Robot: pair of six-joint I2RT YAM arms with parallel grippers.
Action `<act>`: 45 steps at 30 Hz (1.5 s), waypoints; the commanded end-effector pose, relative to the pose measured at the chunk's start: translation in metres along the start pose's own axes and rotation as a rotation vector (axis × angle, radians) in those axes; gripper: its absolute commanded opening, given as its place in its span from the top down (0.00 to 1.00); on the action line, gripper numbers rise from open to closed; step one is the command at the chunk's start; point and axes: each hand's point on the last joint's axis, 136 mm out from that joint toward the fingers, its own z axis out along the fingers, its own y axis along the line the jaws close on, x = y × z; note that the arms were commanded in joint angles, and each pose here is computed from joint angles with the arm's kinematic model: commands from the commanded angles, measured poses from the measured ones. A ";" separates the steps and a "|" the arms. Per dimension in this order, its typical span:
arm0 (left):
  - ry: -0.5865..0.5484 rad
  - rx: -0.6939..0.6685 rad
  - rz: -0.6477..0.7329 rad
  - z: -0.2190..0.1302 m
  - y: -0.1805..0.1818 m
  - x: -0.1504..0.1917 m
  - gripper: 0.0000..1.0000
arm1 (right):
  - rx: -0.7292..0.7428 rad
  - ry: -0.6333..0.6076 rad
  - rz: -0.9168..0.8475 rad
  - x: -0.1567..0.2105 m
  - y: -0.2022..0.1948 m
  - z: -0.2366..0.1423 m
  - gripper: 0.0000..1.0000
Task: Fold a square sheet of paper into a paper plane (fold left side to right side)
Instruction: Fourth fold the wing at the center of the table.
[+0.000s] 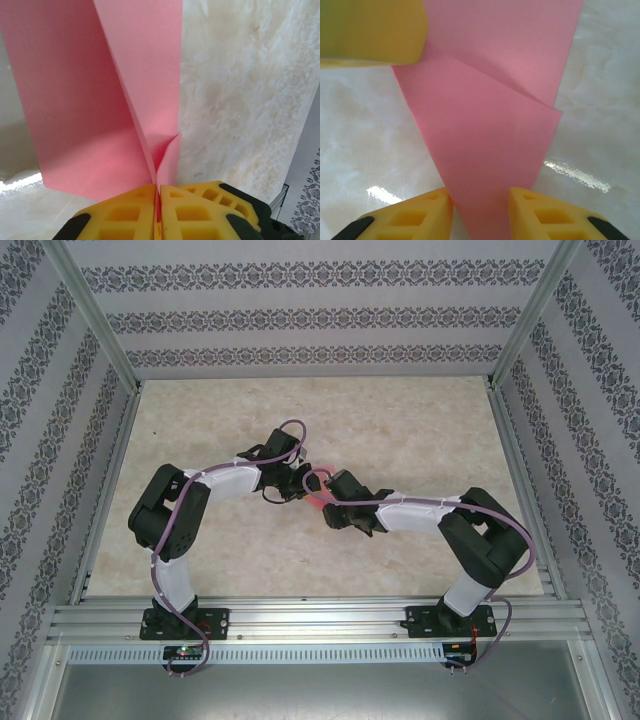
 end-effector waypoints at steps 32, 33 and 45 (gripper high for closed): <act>-0.019 0.025 0.005 -0.011 -0.012 -0.009 0.88 | 0.067 -0.022 -0.078 0.007 -0.003 0.004 0.83; -0.019 0.022 0.005 -0.011 -0.012 -0.009 0.88 | 0.064 -0.023 -0.076 0.007 -0.003 0.004 0.84; -0.034 0.030 0.027 -0.025 -0.018 -0.011 0.65 | -0.033 -0.019 -0.028 0.008 0.002 0.008 0.96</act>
